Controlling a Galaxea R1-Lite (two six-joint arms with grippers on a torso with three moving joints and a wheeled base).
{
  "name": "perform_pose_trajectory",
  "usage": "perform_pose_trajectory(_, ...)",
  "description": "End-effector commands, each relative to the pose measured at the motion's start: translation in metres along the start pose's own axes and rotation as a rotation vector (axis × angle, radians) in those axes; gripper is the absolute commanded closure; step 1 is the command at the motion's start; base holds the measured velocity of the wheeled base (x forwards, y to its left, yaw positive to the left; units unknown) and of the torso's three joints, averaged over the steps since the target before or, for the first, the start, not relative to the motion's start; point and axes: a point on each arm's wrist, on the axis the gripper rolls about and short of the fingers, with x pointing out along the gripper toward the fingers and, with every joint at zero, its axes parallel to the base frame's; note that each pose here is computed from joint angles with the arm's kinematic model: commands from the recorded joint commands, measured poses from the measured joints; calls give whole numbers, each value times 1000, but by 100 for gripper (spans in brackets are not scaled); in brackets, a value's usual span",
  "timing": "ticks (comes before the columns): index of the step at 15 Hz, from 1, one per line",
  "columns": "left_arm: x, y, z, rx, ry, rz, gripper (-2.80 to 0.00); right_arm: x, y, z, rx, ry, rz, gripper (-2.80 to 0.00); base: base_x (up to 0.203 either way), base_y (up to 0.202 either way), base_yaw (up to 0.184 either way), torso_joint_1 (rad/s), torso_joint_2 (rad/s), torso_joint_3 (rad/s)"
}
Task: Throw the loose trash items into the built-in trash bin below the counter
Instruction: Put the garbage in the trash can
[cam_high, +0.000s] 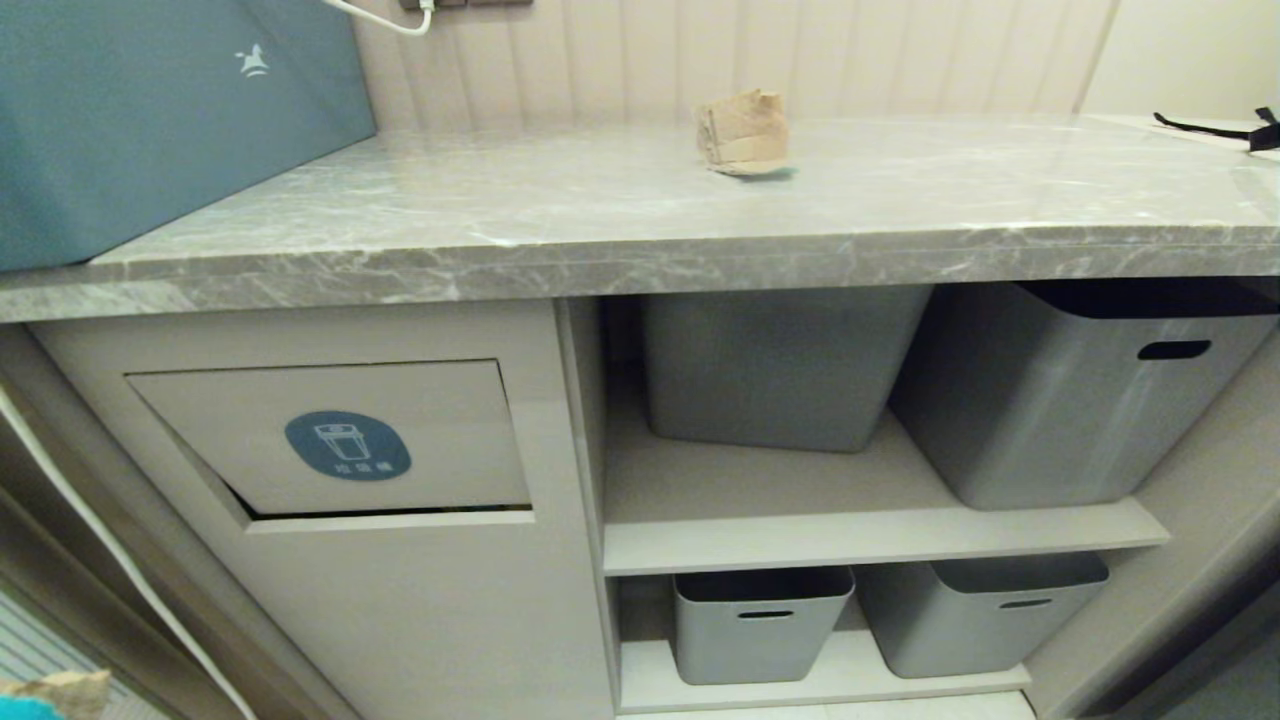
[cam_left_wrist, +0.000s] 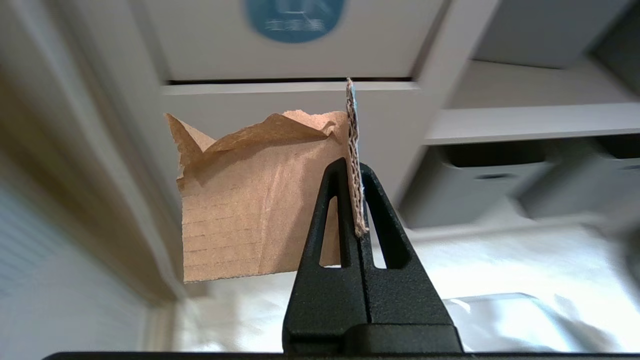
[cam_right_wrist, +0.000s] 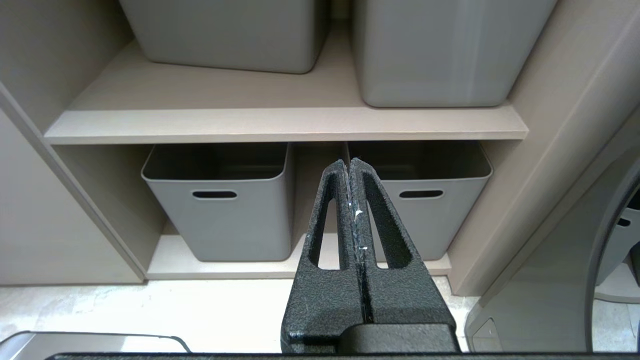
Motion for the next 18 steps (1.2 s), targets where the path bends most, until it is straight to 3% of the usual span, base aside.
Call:
perform_pose_trajectory(1, 45, 1, 25, -50, 203, -37, 0, 0, 0, 0, -1, 0, 0, 0, 0, 0, 0, 0, 0, 0)
perform_pose_trajectory(4, 98, 0, 49, -133, 362, -174, 0, 0, 0, 0, -1, -1, 0, 0, 0, 0, 0, 0, 0, 0)
perform_pose_trajectory(6, 124, -2, 46, -176, 465, -255, 0, 0, 0, 0, -1, 0, 0, 0, 0, 0, 0, 0, 0, 0)
perform_pose_trajectory(8, 148, -1, 36, -197, 531, -275, 0, 0, 0, 0, -1, -3, 0, 0, 0, 0, 0, 0, 0, 0)
perform_pose_trajectory(11, 181, 2, 15, -186, 483, -276, 0, 0, 0, 0, -1, -2, 0, 0, 0, 0, 0, 0, 0, 0)
perform_pose_trajectory(15, 218, 4, 4, -150, 339, -274, 0, 0, 0, 0, -1, -3, 1, 0, 0, 0, 0, 0, 0, 0)
perform_pose_trajectory(18, 245, 6, -4, -73, 228, -228, 0, 0, 0, 0, -1, 0, 0, 0, 0, 0, 0, 0, 0, 0)
